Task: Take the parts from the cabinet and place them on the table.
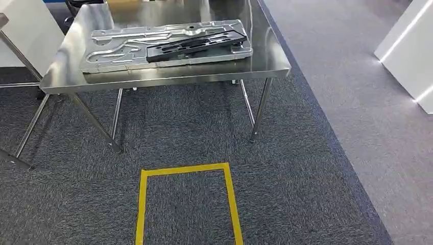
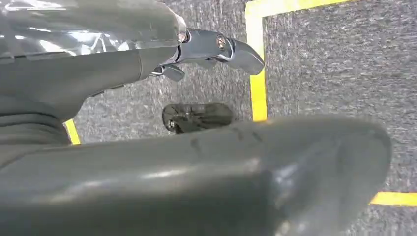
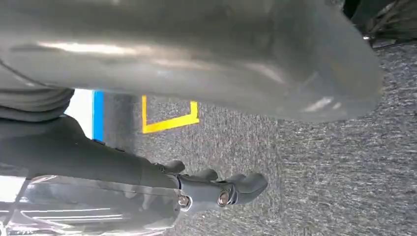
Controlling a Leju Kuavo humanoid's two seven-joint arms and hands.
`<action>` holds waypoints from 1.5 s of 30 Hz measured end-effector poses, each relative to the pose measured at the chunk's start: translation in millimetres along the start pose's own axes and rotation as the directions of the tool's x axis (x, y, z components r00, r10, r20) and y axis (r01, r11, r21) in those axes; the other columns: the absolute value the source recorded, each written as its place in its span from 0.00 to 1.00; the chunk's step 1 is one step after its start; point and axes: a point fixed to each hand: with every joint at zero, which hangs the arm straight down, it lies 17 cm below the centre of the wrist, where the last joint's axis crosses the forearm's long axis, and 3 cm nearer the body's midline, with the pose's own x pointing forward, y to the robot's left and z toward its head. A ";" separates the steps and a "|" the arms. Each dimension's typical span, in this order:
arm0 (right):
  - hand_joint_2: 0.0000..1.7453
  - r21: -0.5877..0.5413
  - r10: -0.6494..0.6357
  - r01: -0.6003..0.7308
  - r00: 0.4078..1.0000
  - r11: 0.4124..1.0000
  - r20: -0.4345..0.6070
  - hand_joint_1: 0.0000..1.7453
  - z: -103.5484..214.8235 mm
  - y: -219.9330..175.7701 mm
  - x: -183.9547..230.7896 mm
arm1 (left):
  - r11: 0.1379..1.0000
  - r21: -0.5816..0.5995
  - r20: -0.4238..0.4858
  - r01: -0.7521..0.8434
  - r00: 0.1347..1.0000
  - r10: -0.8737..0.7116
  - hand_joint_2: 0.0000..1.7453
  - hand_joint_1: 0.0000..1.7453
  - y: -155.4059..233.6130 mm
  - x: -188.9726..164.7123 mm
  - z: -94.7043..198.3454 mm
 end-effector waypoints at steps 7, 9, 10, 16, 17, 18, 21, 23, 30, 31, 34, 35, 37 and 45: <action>0.00 0.008 -0.002 0.002 1.000 1.000 -0.005 0.00 -0.1 1.0 -3.4 | 1.000 0.021 -0.035 0.005 0.999 -0.005 0.00 0.00 3.0 -9.4 0.8; 0.00 0.016 -0.008 0.008 1.000 1.000 -0.007 0.00 0.1 2.6 -3.8 | 1.000 0.024 -0.042 0.008 0.999 -0.007 0.00 0.00 3.8 -11.7 1.1; 0.00 0.020 -0.010 0.011 1.000 1.000 -0.008 0.00 0.2 3.3 -4.1 | 1.000 0.024 -0.043 0.008 0.999 -0.007 0.00 0.00 3.9 -11.8 1.1; 0.00 0.027 -0.023 0.024 1.000 0.999 -0.011 0.00 0.6 4.9 -3.0 | 1.000 0.022 -0.039 0.014 0.999 -0.013 0.00 0.00 1.8 -8.2 0.0; 0.00 0.028 -0.026 0.027 1.000 0.999 -0.015 0.00 0.7 5.2 -4.1 | 1.000 0.022 -0.039 0.014 0.999 -0.013 0.00 0.00 1.7 -8.0 -0.2; 1.00 0.033 -0.028 0.029 0.999 0.999 -0.016 0.00 1.4 8.0 -4.0 | 1.000 0.023 -0.040 0.015 0.999 -0.014 0.00 0.00 2.6 -8.2 -0.2; 1.00 0.034 -0.029 0.030 0.999 0.999 -0.022 0.00 1.4 8.1 -5.1 | 1.000 0.023 -0.040 0.014 0.999 -0.013 0.00 0.00 2.5 -7.8 -0.3; 1.00 0.035 -0.027 0.028 0.999 0.999 -0.027 0.00 1.3 7.9 -6.1 | 1.000 0.023 -0.044 0.014 0.999 -0.013 0.00 0.00 2.6 -9.8 0.2; 1.00 0.021 -0.018 0.018 0.999 1.000 -0.040 0.00 0.3 2.6 -7.2 | 0.999 0.032 -0.045 -0.015 0.999 0.016 0.00 0.00 2.2 -8.9 -0.1; 1.00 0.019 -0.017 0.018 0.999 1.000 -0.040 0.00 0.2 2.3 -7.7 | 0.999 0.034 -0.045 -0.017 0.999 0.019 1.00 0.00 2.6 -8.9 -0.2; 0.00 0.023 -0.019 0.020 0.999 1.000 -0.034 0.00 0.3 3.0 -6.9 | 0.999 0.042 -0.045 -0.026 0.999 0.028 1.00 0.00 4.2 -8.6 -0.4; 1.00 0.024 -0.020 0.021 0.999 1.000 -0.027 0.00 0.3 3.2 -5.8 | 0.998 0.046 -0.044 -0.033 0.998 0.035 1.00 0.00 5.0 -8.3 -0.5; 1.00 0.025 -0.021 0.022 1.000 0.999 -0.014 0.00 0.3 3.4 -3.4 | 0.998 0.052 -0.045 -0.046 0.998 0.048 1.00 0.00 6.0 -8.3 -0.6; 1.00 0.038 -0.024 0.023 1.000 0.999 0.009 0.00 -0.2 3.2 -2.6 | 0.996 0.072 -0.067 -0.058 0.996 0.063 1.00 0.00 15.3 -13.4 -0.1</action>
